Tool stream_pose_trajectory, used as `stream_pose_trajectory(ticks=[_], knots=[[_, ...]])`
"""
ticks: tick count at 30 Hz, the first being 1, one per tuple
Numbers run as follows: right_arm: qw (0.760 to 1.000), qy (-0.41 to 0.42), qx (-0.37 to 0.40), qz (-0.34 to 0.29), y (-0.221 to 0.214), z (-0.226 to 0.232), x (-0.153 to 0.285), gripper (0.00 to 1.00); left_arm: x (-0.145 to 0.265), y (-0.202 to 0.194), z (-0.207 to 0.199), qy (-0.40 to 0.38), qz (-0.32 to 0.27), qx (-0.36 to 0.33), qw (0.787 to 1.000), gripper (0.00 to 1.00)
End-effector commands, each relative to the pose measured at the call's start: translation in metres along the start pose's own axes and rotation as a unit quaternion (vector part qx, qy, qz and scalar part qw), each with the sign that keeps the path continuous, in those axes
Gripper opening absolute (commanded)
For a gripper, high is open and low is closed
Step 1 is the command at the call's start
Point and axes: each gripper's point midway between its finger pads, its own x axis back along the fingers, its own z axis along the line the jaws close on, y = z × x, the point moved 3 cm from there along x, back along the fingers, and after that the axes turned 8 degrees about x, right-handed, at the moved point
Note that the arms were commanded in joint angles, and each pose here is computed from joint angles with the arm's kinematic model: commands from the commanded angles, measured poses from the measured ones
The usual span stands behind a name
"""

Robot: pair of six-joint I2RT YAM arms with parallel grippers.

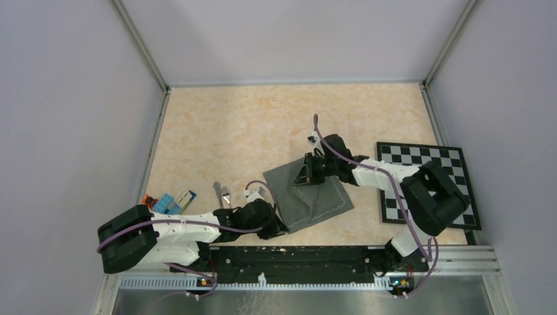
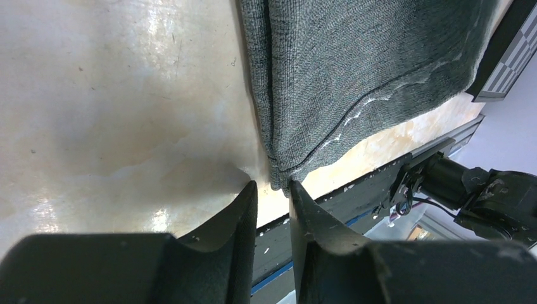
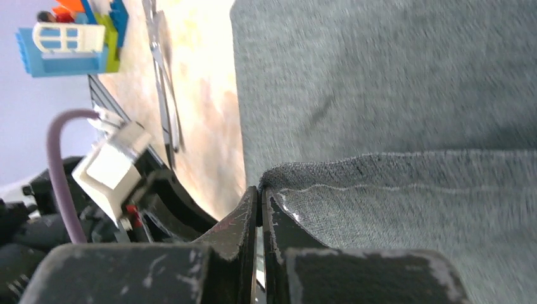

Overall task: Fold the napkin into a case and place the utensils inside
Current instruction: Fold the top corner of the square-folded napkin at the center of the board.

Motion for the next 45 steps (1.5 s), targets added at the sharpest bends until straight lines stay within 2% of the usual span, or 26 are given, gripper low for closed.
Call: stream_pose_trajectory(ticks=[1, 8, 20, 45], knots=[[0.998, 0.056, -0.001, -0.036, 0.035, 0.026, -0.025, 0.00, -0.003, 0.000, 0.029, 0.043, -0.004, -0.003, 0.999, 0.30], [0.996, 0.082, -0.018, -0.029, 0.047, 0.031, -0.067, 0.00, -0.001, -0.001, 0.041, 0.060, -0.002, 0.008, 0.998, 0.27], [0.995, 0.091, -0.025, -0.030, 0.054, 0.029, -0.092, 0.00, -0.001, -0.003, 0.052, 0.076, 0.001, 0.014, 0.997, 0.24], [0.996, 0.077, -0.026, -0.026, 0.062, 0.022, -0.109, 0.00, -0.002, -0.005, 0.054, 0.081, 0.002, 0.009, 0.997, 0.22]])
